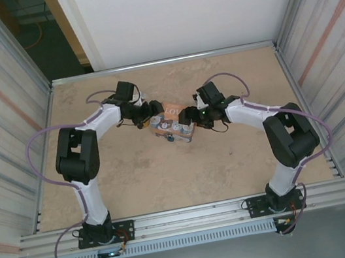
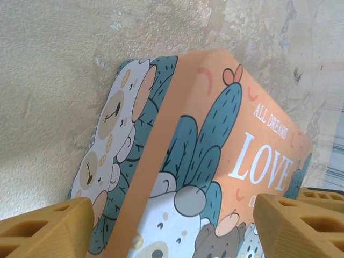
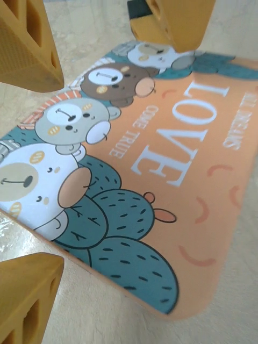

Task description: Unlock the padlock with the key

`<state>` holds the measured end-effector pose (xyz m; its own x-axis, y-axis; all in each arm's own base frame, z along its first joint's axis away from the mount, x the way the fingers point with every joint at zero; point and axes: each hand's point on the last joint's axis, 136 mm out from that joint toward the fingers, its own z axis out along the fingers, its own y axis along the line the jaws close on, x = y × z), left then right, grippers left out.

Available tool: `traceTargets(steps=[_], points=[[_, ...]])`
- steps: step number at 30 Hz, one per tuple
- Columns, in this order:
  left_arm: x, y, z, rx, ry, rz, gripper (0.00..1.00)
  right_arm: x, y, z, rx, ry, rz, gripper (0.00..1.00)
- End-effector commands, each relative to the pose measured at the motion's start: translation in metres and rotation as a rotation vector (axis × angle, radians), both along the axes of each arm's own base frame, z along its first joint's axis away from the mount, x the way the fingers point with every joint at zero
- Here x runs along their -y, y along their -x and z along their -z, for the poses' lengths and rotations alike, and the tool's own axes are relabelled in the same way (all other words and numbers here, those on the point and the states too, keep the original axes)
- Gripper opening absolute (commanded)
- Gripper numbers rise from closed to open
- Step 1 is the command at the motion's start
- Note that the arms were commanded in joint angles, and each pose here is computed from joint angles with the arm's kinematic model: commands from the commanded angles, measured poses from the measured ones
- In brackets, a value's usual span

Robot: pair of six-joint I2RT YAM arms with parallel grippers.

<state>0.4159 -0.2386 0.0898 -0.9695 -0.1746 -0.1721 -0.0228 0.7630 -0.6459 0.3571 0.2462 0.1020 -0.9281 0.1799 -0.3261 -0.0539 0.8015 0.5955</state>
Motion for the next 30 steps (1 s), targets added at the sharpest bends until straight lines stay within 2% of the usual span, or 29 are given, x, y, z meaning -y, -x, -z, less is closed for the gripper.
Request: traceTargets(steps=[1, 7, 14, 22, 30], points=[[-0.011, 0.0, -0.035, 0.067, 0.005, 0.006, 0.8, 0.021, 0.002, -0.014, 0.054, 0.046, 0.022, 0.78], [-0.036, 0.011, -0.067, 0.166, -0.021, -0.035, 0.8, 0.048, 0.018, -0.028, 0.071, 0.102, 0.054, 0.76], [-0.059, 0.046, -0.099, 0.282, -0.053, -0.069, 0.81, 0.083, 0.052, -0.033, 0.039, 0.194, 0.091, 0.72], [-0.089, 0.09, -0.107, 0.355, -0.107, -0.143, 0.83, 0.119, 0.097, -0.012, -0.068, 0.274, 0.146, 0.68], [-0.108, 0.108, -0.096, 0.394, -0.153, -0.203, 0.84, 0.136, 0.12, 0.019, -0.165, 0.276, 0.236, 0.67]])
